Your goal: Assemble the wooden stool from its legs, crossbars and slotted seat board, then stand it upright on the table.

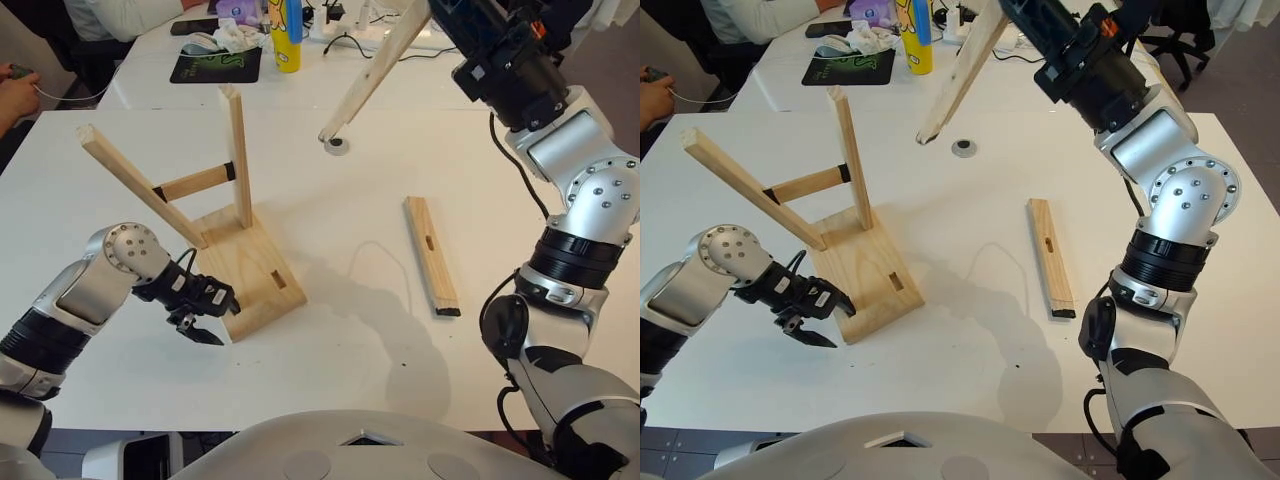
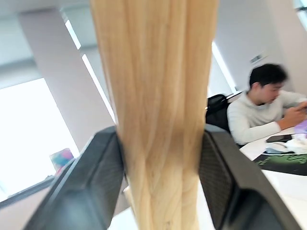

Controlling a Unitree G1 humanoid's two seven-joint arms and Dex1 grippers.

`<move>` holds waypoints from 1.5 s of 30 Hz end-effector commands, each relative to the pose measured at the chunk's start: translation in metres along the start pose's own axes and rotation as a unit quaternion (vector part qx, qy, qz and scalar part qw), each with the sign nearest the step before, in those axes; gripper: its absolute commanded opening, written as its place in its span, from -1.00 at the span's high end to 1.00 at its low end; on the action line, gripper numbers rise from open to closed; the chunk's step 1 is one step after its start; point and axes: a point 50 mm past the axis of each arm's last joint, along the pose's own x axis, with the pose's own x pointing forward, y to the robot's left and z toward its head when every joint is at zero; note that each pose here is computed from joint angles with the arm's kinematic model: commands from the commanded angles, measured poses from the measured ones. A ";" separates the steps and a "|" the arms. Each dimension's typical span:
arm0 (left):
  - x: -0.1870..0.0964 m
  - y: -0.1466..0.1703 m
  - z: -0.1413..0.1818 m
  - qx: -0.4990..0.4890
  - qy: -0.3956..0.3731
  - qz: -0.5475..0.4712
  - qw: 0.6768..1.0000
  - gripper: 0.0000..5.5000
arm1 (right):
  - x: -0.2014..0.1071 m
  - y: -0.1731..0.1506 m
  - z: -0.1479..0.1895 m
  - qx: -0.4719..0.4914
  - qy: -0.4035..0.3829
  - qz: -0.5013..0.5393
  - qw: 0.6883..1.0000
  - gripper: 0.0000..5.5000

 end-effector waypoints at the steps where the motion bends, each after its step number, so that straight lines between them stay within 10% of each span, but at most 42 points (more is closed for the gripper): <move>1: -0.012 -0.006 0.006 0.013 0.007 -0.007 1.000 -0.16 | 0.002 0.009 -0.009 -0.004 0.037 0.037 0.999 0.23; 16: -0.056 -0.003 0.028 0.052 -0.007 0.092 0.994 -0.16 | 0.002 0.019 -0.031 -0.005 0.104 0.096 0.990 0.23; 30: -0.031 -0.048 -0.044 -0.137 0.035 0.196 0.970 -0.16 | -0.005 0.022 -0.027 -0.018 0.105 0.090 0.990 0.23; 45: -0.009 0.023 -0.078 -0.083 0.107 0.320 0.938 -0.16 | -0.004 0.022 -0.044 -0.026 0.155 0.116 0.981 0.23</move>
